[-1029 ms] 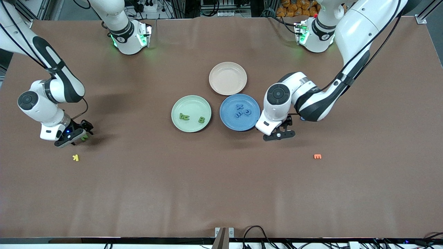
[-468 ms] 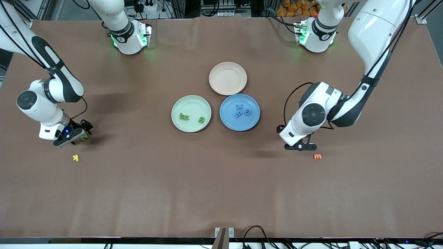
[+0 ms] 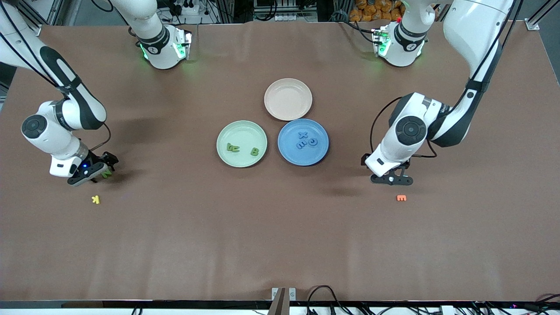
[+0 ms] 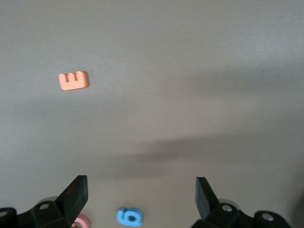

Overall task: Sort letters by color into matching plates
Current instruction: 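Grasp the green N with the right gripper while the left gripper returns, then carry the N to the green plate while the left gripper lowers onto the e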

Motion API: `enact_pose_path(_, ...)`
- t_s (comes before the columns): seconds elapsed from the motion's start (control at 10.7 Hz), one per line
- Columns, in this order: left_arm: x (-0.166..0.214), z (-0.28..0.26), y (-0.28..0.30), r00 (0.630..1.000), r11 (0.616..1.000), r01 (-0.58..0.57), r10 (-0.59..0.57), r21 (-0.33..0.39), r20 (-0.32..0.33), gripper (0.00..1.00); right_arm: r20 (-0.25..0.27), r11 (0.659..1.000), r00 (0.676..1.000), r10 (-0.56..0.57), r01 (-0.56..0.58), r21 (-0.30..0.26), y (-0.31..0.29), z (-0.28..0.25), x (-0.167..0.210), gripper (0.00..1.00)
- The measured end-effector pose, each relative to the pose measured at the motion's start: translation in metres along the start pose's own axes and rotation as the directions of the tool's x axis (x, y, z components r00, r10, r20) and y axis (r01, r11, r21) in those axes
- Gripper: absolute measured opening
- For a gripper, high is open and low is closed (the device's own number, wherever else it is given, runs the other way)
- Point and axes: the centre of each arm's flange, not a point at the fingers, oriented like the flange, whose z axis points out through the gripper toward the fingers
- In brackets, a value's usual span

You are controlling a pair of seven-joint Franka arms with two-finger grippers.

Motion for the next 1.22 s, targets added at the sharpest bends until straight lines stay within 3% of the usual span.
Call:
enact_pose_path(0.19, 0.002, 0.001, -0.026, 1.000, 0.999, -0.025, 0.026, -0.048, 0.014, 1.00, -0.010, 1.000, 1.000, 0.007, -0.007, -0.013, 0.006, -0.003, 0.000, 0.52)
enact_pose_path(0.28, 0.000, 0.001, -0.043, 0.999, 0.995, -0.042, 0.044, -0.087, 0.018, 1.00, -0.012, 1.000, 1.000, 0.009, -0.009, -0.013, 0.007, -0.004, 0.000, 0.44)
enact_pose_path(0.37, -0.003, 0.001, -0.047, 0.999, 0.995, -0.042, 0.044, -0.088, 0.022, 1.00, -0.013, 1.000, 1.000, 0.011, -0.011, -0.013, 0.007, -0.004, 0.000, 0.44)
enact_pose_path(0.66, -0.021, 0.013, -0.041, 0.997, 0.994, -0.057, 0.052, -0.096, -0.056, 1.00, -0.024, 1.000, 1.000, 0.017, -0.017, -0.014, 0.008, -0.008, 0.001, 0.39)
enact_pose_path(1.03, -0.042, 0.009, -0.046, 0.995, 0.995, -0.057, 0.049, -0.087, -0.081, 1.00, -0.034, 1.000, 0.999, 0.018, -0.018, -0.021, 0.011, -0.012, 0.006, 0.34)
enact_pose_path(1.22, -0.054, 0.017, -0.048, 0.990, 0.994, -0.055, 0.042, -0.097, -0.133, 1.00, -0.034, 1.000, 0.999, 0.018, -0.019, -0.020, 0.011, -0.012, 0.006, 0.33)
